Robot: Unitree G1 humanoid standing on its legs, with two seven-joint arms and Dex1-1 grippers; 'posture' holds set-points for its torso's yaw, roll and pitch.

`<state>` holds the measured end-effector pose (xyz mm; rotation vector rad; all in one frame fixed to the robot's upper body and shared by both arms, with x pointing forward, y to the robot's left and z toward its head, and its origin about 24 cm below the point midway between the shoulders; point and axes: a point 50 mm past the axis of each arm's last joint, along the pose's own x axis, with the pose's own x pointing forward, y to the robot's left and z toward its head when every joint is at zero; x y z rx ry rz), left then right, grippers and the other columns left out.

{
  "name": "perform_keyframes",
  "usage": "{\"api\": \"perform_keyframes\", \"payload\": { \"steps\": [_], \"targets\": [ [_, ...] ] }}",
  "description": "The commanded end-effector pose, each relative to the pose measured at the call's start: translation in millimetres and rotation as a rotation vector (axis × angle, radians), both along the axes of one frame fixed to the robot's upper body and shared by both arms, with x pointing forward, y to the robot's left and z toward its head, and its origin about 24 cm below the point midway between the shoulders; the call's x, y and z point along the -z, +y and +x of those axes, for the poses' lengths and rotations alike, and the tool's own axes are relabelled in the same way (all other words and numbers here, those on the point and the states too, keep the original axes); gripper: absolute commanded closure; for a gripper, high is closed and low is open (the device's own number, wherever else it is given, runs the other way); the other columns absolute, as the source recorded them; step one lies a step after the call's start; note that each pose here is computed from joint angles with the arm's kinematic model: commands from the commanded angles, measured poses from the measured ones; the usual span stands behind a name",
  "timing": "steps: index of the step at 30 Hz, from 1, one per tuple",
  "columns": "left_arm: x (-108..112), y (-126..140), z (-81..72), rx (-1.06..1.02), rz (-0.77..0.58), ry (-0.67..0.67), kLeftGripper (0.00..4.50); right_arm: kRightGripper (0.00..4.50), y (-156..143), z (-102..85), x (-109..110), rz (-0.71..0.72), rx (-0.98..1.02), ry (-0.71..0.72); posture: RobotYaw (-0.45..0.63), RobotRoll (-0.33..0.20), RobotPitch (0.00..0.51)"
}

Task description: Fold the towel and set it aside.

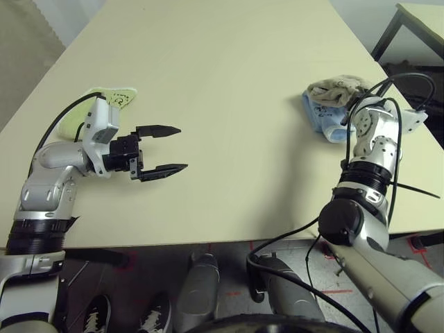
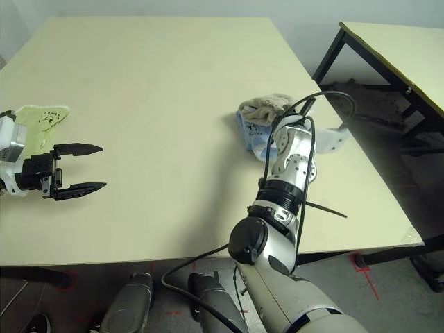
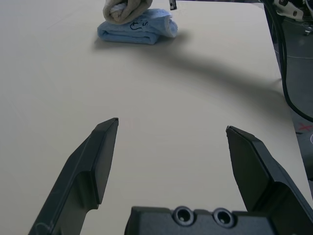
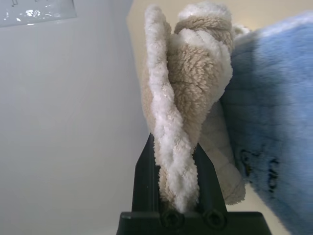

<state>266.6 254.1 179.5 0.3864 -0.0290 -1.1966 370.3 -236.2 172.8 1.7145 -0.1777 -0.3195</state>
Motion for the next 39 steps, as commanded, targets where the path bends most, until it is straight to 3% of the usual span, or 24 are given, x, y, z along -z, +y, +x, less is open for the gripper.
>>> {"api": "perform_keyframes", "payload": {
  "steps": [1,5,14,21,26,30,35,39],
  "targets": [
    [-1,3,-0.4,-0.005,0.016,-0.006,0.0,4.48,3,0.1,7,-0.035,-0.041,0.061,0.12,0.0,0.136],
    [-2,2,1.1,-0.005,0.014,-0.011,0.0,3.34,3,-2.9,12,-0.102,-0.098,0.127,0.12,0.0,0.138],
    [-2,0,3.0,0.001,0.011,-0.015,0.0,0.04,-9,-23.7,11,-0.218,-0.151,0.268,0.11,0.0,0.141],
    [-1,-3,4.0,0.008,0.003,-0.014,0.0,0.04,-20,-43.8,7,-0.308,-0.13,0.393,0.11,0.0,0.145],
    [2,-1,3.1,0.004,0.011,-0.008,0.0,0.04,-46,-56.8,-4,-0.436,-0.036,0.433,0.11,0.0,0.146],
    [6,3,0.6,-0.022,0.015,0.001,0.0,0.04,-49,-62.6,-22,-0.795,-0.02,0.404,0.1,0.0,0.148],
    [11,14,-4.1,-0.211,-0.069,0.024,0.0,0.04,-6,-67.9,-40,-1.344,-0.133,0.161,0.09,0.0,0.154],
    [21,28,-15.1,-0.464,-0.188,0.006,0.0,0.04,27,-84.8,-9,-1.551,-0.32,0.022,0.09,0.0,0.163]
  ]
}}
